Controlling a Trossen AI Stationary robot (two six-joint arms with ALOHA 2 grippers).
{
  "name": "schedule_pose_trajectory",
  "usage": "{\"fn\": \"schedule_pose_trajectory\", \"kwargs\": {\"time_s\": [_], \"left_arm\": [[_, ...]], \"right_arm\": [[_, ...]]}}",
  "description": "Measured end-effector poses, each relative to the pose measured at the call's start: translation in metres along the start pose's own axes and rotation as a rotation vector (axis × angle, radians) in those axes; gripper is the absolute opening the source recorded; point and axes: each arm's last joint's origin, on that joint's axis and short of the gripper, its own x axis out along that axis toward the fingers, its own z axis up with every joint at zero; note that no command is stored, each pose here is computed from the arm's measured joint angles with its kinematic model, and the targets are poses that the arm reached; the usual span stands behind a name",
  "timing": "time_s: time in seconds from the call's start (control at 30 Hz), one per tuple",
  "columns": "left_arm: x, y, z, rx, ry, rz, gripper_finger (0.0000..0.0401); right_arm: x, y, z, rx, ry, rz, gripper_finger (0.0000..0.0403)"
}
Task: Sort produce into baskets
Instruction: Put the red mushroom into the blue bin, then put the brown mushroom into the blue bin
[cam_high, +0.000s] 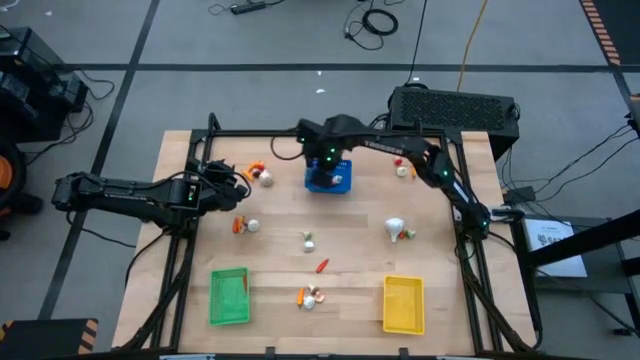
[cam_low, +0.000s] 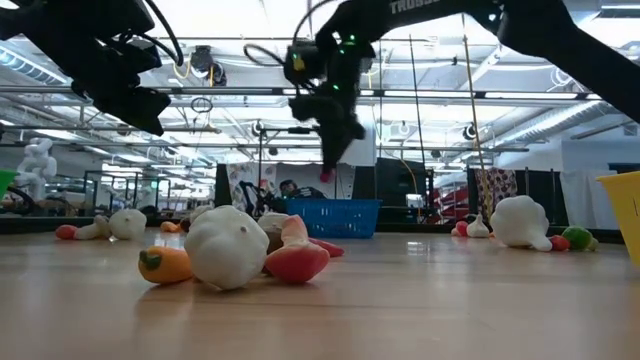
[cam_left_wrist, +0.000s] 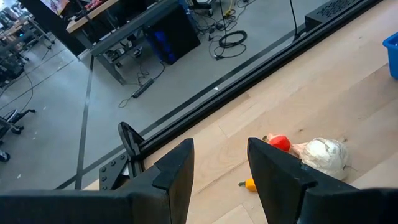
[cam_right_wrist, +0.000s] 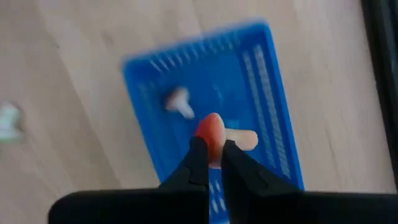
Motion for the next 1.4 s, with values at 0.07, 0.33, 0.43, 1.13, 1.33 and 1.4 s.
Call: {"fn": "schedule_pose_trajectory", "kwargs": {"time_s": [0.07,0.33,0.43,1.13,1.33,1.4], "left_arm": [[0.0,0.0,0.0,0.0,0.0,0.0,0.016],[0.0,0.0,0.0,0.0,0.0,0.0,0.016],[0.0,0.0,0.0,-0.001,0.0,-0.001,0.016],[0.0,0.0,0.0,-0.001,0.003,-0.005,0.016],[0.0,0.0,0.0,-0.001,0.002,-0.005,0.016],[0.0,0.0,0.0,-0.002,0.002,-0.005,0.016]], "right_arm": [[0.002,-0.006,-0.003,0.011,0.034,-0.004,0.0011],[0.002,-0.008,0.001,0.003,0.002,-0.003,0.0012],[0.002,-0.007,0.002,-0.015,-0.01,-0.004,0.0025],[0.001,-0.009,0.015,-0.093,-0.147,-0.018,0.0146],[-0.009,-0.001,0.047,-0.081,-0.495,-0.021,0.0141],[-0.012,0.008,0.059,-0.043,-0.628,0.001,0.0141]]}}
